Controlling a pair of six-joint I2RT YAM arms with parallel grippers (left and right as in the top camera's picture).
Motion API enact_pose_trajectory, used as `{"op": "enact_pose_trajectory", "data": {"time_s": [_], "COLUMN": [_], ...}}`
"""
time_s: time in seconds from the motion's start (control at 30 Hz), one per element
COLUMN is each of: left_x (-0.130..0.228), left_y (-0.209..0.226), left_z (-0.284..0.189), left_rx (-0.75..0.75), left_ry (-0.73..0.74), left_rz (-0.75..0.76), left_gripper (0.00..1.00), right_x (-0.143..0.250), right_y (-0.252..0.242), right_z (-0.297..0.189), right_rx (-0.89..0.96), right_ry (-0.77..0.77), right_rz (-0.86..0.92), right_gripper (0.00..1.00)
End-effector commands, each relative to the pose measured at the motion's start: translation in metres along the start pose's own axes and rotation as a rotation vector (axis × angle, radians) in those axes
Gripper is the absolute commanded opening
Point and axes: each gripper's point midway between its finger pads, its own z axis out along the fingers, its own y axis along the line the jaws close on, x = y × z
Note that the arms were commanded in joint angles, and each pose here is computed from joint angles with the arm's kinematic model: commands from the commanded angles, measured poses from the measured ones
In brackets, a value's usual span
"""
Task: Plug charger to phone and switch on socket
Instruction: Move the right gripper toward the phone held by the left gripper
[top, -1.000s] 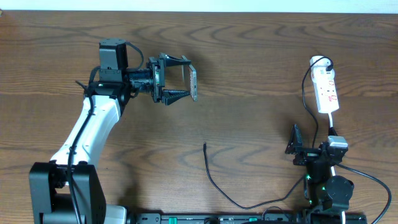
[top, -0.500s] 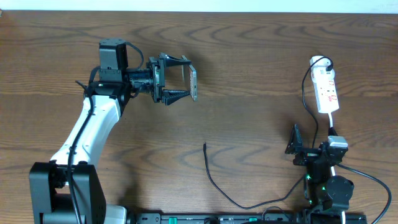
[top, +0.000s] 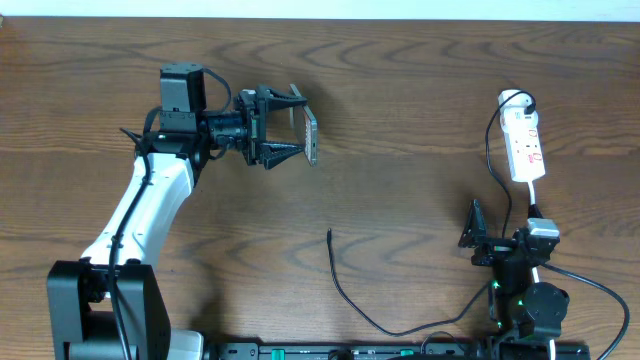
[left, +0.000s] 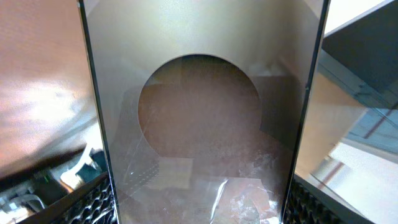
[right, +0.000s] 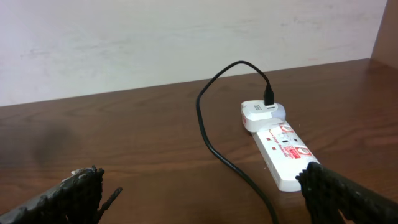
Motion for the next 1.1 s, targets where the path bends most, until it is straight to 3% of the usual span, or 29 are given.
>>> {"op": "enact_pose_trajectory", "data": {"time_s": [0.0,0.2,0.4,0.6,0.83,0.93,1.07], "left_x": [-0.007,-0.032,-0.033,-0.033,-0.033,-0.035,-0.044], "left_y": [-0.007,0.032,0.038,0.038,0.038,0.038,0.04], "left_z": [-0.003,-0.011,-0.012,-0.012,-0.012,-0.012,-0.016], "left_rx": [-0.011,-0.153,-0.178,-0.177,-0.176,-0.177,-0.193], "left_ry": [-0.09,-0.25,-0.258,-0.259,-0.259,-0.273,-0.33], "left_rz": [0.145,0.075,0.073,0.07,0.072,0.054,0.049], "left_gripper": [0.07,0.07,0.07,0.08,0.07,0.07,0.07], "right_x": [0.0,0.0,-0.006,-0.057,-0.131,-0.151,-0.163], "right_y": [-0.001,-0.001,0.001,0.055,0.116,0.15,0.179], "right_z": [0.0,0.0,-0.001,-0.021,-0.037,-0.032,-0.024], "right_rx": [0.005,0.009,-0.007,-0.288,-0.57,-0.794,-1.076], "right_ry": [-0.001,-0.002,-0.022,-0.046,0.261,0.425,0.507], "right_rz": [-0.009,-0.009,0.118,0.148,0.215,0.288,0.337], "right_gripper": [0.99,0.99,0.99,0.99,0.99,0.99,0.99]}}
